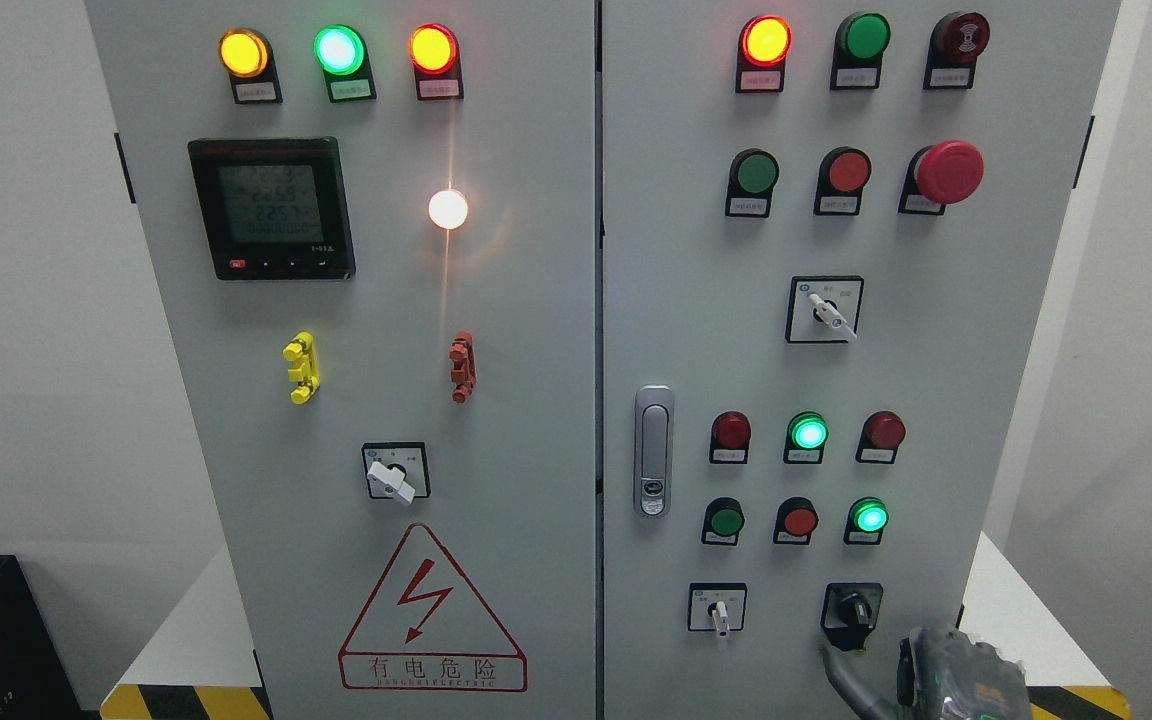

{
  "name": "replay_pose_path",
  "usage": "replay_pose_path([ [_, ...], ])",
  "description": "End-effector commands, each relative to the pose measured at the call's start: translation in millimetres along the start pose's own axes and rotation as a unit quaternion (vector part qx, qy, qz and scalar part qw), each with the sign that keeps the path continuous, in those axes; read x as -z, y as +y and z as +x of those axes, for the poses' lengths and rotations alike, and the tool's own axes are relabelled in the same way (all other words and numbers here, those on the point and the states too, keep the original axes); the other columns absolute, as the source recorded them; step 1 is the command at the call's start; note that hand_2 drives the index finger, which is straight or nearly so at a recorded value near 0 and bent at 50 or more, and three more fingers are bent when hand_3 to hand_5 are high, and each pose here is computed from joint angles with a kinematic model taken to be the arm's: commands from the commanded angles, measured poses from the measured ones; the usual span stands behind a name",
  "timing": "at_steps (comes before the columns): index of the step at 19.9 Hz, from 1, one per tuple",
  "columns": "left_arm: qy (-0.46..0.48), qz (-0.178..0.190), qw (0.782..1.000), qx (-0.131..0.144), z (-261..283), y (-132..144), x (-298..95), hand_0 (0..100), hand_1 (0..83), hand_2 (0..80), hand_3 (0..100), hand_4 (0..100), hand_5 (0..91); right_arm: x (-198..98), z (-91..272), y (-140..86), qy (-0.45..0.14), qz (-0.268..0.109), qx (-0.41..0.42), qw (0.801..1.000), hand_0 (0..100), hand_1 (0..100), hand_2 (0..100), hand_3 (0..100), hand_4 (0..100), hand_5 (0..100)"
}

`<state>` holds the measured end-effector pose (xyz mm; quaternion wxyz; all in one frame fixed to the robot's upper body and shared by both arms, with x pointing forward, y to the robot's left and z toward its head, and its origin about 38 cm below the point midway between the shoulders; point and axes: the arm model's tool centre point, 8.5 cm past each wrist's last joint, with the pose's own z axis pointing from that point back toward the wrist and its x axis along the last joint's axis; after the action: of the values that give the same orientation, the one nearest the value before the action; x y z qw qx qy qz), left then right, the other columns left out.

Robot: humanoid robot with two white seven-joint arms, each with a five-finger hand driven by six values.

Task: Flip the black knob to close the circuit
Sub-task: 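Raise the right hand toward the black rotary knob at the cabinet bottom, then grip the black knob with the right hand fingers and twist it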

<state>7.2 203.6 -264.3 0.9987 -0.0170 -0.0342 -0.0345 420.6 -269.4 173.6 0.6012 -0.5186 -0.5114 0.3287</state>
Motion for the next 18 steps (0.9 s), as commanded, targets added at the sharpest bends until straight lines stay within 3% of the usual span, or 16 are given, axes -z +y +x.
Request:
replay_pose_path([
  [1,-0.001,-0.002,1.000,-0.001,-5.8,-1.8,0.0,12,55.6,0.0,0,0,0.0,8.0,-4.7,0.1,0.011,0.003,-0.006,1.000,0,0,89,100,91,95],
  [18,-0.001,-0.002,1.000,-0.001,-5.8,-1.8,0.0,12,55.6,0.0,0,0,0.0,11.7,-23.4,-7.7,0.034,0.002,-0.002,0.999,0,0,89,100,91,95],
])
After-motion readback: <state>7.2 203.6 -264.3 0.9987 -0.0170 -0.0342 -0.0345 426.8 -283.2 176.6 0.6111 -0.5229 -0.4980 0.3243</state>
